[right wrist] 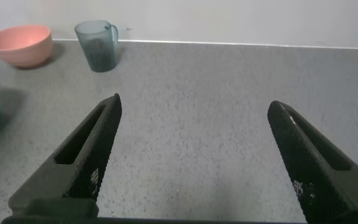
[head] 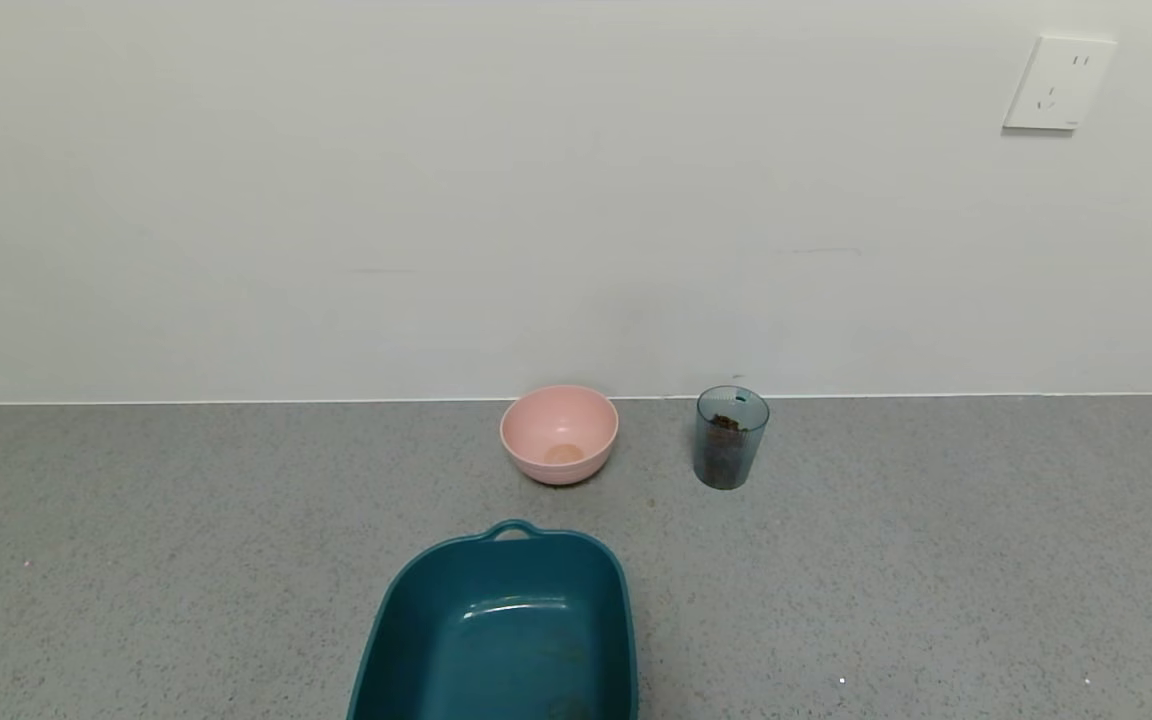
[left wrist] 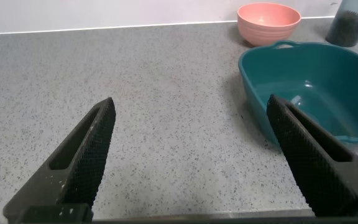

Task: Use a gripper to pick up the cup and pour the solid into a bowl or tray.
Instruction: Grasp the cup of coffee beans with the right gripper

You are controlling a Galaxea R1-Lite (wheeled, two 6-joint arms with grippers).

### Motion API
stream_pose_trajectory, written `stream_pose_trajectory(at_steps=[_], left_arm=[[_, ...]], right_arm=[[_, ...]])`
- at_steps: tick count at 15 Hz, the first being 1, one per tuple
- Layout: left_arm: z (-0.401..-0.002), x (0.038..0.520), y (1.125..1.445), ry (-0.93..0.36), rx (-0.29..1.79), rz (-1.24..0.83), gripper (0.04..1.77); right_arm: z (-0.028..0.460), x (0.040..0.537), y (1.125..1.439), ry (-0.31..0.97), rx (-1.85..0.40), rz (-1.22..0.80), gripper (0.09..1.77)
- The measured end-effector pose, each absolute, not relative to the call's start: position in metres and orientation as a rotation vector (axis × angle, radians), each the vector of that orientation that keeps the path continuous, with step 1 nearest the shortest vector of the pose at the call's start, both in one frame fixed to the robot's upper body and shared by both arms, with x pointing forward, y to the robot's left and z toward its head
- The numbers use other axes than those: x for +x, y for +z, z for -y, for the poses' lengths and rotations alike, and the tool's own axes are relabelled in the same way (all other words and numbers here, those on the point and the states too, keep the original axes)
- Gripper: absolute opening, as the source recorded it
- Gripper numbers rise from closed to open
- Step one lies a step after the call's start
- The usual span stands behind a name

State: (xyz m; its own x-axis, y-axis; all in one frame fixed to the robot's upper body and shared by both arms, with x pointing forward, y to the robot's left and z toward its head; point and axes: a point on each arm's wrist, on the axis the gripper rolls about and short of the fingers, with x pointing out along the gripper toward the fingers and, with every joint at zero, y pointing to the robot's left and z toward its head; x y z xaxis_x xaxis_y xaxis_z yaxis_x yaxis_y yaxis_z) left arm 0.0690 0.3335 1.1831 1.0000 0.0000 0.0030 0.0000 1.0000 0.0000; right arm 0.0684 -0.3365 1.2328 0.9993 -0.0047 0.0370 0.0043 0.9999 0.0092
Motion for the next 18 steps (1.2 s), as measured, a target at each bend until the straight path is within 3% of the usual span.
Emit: stream_pose_trajectory(at_steps=[5,10,13,18], left_arm=[[-0.334,0.069,1.183,0.0,0.0,0.003,1.75],[-0.334,0.069,1.183,0.0,0.0,0.003,1.75],[-0.334,0.069,1.183,0.0,0.0,0.003,1.75],[-0.334,0.069,1.183,0.0,0.0,0.003,1.75]], right_arm=[[0.336,0.104,1.31,0.028,0.006,-0.026,1.71],[0.327,0.173,1.354,0.167,0.001,-0.164,1.71],[0.312,0.223,1.355,0.241,-0.01,-0.258,1.71],[0.281,0.296,1.318,0.328,-0.035,-0.406,1.71]])
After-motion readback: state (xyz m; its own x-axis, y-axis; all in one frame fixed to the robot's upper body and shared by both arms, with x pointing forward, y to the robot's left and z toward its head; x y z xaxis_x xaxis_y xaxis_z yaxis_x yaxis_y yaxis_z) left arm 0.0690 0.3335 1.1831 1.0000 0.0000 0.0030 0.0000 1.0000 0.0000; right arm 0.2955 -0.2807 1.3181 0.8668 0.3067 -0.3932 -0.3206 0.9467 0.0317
